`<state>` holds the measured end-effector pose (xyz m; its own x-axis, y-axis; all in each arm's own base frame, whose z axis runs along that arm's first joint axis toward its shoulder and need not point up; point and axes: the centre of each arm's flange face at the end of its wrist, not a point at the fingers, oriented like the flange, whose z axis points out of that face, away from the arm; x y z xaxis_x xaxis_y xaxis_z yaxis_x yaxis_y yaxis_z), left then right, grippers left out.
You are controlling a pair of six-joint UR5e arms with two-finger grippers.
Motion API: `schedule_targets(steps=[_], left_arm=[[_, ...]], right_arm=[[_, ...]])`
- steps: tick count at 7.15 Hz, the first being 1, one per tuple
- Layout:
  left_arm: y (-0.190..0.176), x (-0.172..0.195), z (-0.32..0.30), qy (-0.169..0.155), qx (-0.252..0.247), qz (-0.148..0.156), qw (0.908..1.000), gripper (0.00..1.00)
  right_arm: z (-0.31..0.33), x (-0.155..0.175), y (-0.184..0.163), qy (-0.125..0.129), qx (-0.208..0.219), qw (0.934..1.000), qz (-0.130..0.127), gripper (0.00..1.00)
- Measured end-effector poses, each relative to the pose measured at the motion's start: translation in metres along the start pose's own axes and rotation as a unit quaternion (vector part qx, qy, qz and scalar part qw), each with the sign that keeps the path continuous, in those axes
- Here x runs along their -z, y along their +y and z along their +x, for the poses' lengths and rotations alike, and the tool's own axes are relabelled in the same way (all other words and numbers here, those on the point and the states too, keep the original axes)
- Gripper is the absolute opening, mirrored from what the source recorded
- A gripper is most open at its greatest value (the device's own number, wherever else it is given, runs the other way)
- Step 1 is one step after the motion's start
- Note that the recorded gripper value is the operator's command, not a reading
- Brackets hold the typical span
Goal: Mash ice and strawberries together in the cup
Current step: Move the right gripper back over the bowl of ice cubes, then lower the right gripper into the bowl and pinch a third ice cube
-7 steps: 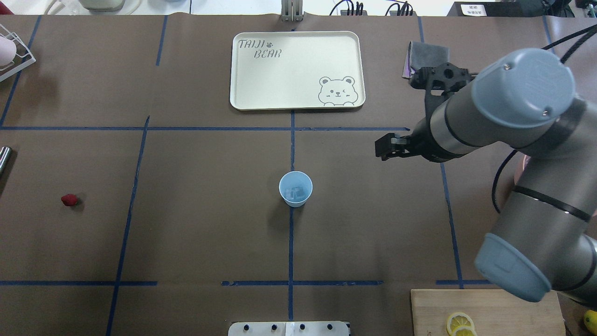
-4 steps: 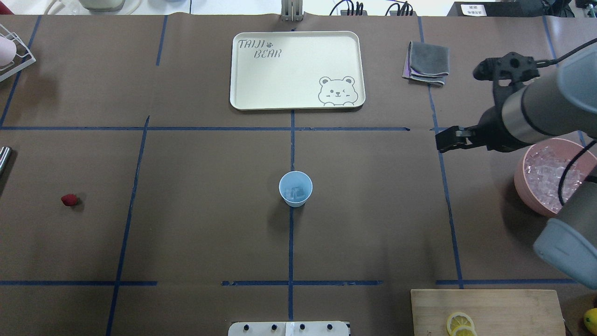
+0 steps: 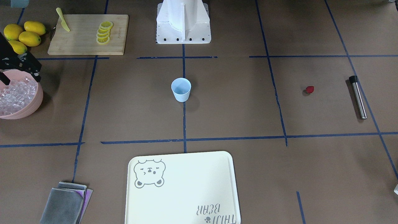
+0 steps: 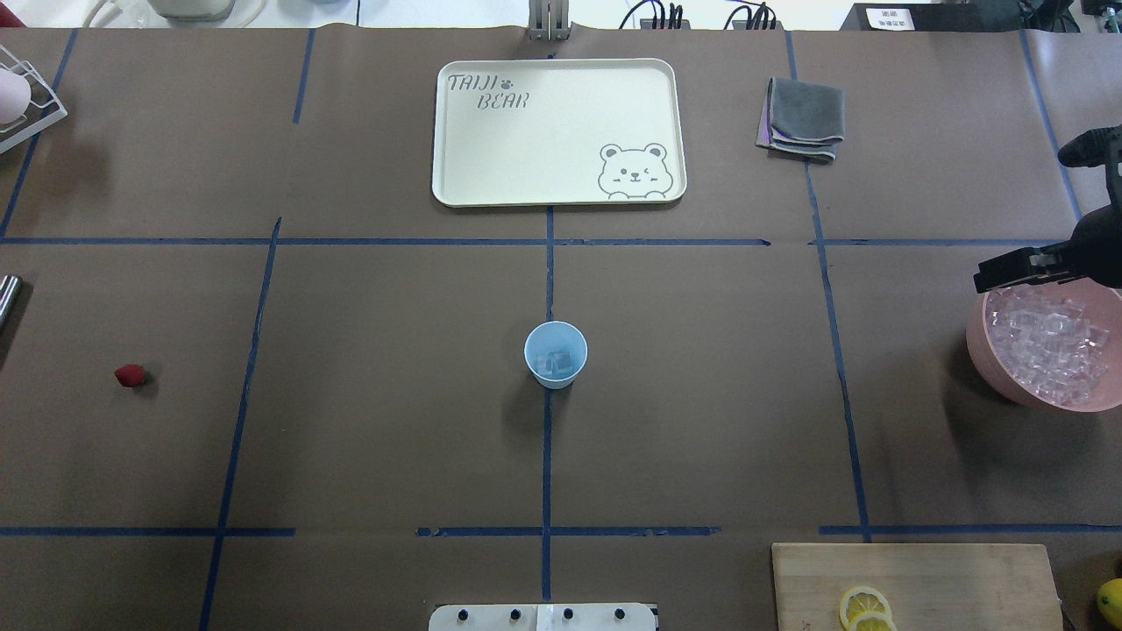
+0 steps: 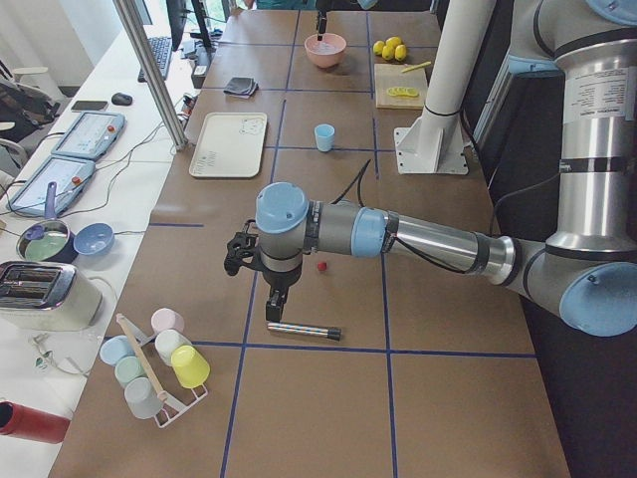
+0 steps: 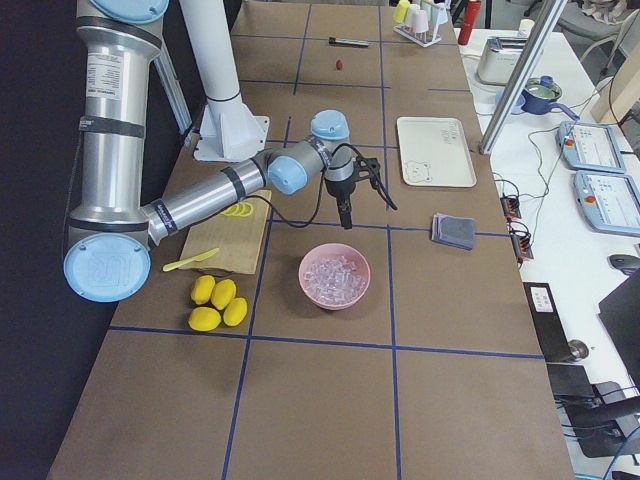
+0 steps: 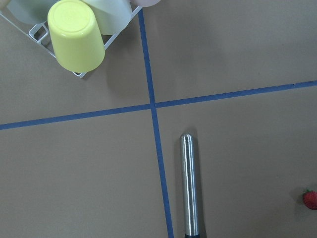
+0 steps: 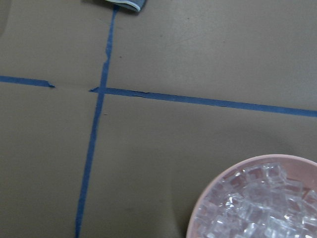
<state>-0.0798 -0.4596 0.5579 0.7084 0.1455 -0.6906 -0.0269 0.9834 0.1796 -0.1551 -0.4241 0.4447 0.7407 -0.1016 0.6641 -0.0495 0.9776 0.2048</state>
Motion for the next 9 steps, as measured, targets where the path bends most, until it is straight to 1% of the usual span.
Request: schedule_targets(steps=[2, 6, 8, 9], left_arm=[[0.000, 0.001, 0.001, 0.000, 0.000, 0.001, 1.0000, 1.00], [0.000, 0.002, 0.003, 0.000, -0.001, 0.002, 1.0000, 1.00], [0.000, 0.006, 0.006, -0.001, -0.005, 0.005, 1.0000, 1.00], [0.000, 0.008, 0.007, -0.001, -0.006, 0.007, 1.0000, 1.00]], right_arm=[[0.033, -0.019, 0.000, 0.018, 0.004, 0.9997, -0.016, 0.99], [0.076, -0.060, 0.012, 0.027, -0.025, 0.9969, -0.070, 0.97], [0.089, -0.078, 0.013, 0.034, -0.037, 0.9950, -0.086, 0.85], [0.092, -0.084, 0.013, 0.036, -0.035, 0.9946, -0.091, 0.82]])
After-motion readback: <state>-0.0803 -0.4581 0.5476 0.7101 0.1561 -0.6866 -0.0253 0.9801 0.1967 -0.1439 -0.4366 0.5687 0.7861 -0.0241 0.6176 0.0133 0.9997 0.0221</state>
